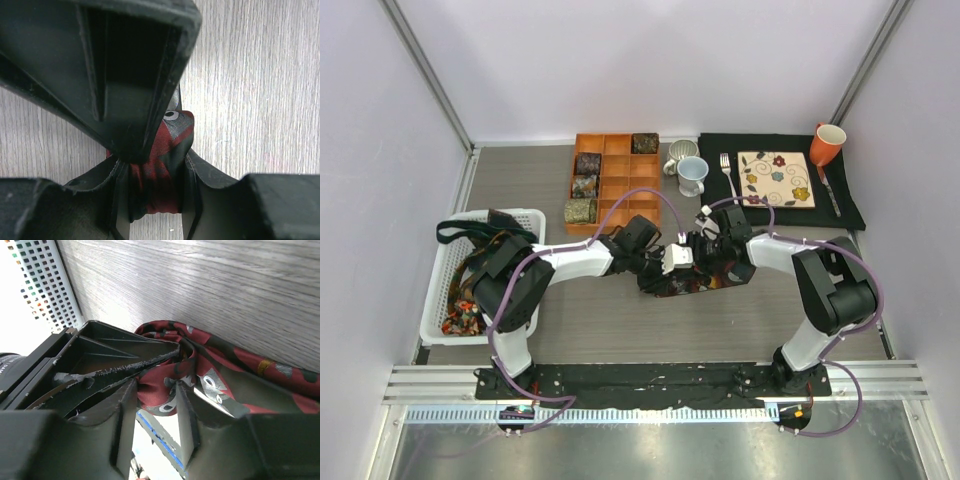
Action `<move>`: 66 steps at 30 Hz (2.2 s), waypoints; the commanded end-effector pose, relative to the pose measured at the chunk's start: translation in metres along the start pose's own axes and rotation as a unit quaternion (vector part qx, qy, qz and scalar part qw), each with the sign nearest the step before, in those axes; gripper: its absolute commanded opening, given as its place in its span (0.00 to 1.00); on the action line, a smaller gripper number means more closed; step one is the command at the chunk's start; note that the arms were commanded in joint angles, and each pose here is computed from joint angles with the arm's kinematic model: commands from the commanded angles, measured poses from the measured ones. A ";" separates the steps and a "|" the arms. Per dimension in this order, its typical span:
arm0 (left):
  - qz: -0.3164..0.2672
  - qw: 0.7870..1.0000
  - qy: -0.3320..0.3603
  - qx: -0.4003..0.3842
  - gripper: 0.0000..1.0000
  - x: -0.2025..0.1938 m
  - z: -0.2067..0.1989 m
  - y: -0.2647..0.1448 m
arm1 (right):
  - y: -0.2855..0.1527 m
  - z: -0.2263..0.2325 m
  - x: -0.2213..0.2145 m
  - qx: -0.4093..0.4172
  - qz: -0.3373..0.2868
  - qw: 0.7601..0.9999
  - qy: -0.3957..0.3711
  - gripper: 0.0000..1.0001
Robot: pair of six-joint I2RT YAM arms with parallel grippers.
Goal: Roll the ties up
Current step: Roll the tie at the center of the board.
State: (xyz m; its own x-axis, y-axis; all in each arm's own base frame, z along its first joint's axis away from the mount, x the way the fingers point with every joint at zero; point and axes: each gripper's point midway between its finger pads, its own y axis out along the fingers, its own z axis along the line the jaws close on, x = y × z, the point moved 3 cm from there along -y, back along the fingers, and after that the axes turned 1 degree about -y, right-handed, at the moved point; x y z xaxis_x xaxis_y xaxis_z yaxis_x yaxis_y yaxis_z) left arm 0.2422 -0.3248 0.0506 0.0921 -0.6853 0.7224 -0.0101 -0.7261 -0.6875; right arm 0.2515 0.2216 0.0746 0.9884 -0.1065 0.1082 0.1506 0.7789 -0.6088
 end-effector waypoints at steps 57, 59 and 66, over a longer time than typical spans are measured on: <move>0.071 0.997 -0.014 0.012 0.33 -0.034 -0.014 0.009 | -0.012 0.000 -0.008 -0.047 -0.012 0.999 -0.025 0.45; 0.073 0.997 -0.014 0.011 0.33 -0.033 -0.014 0.010 | -0.010 -0.006 -0.008 -0.058 -0.009 0.998 -0.026 0.43; 0.075 0.997 -0.015 0.006 0.34 -0.033 -0.013 0.011 | -0.006 -0.022 -0.006 -0.098 0.000 0.994 -0.041 0.32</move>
State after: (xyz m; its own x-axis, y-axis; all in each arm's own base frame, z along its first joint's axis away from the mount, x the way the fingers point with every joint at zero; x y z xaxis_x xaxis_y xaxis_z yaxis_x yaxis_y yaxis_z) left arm 0.2419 -0.3370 0.0537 0.0572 -0.6761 0.7345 0.0458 -0.7332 -0.6785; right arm 0.2425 0.2119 0.0768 0.9863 -0.0836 0.1423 0.1593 0.7087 -0.6873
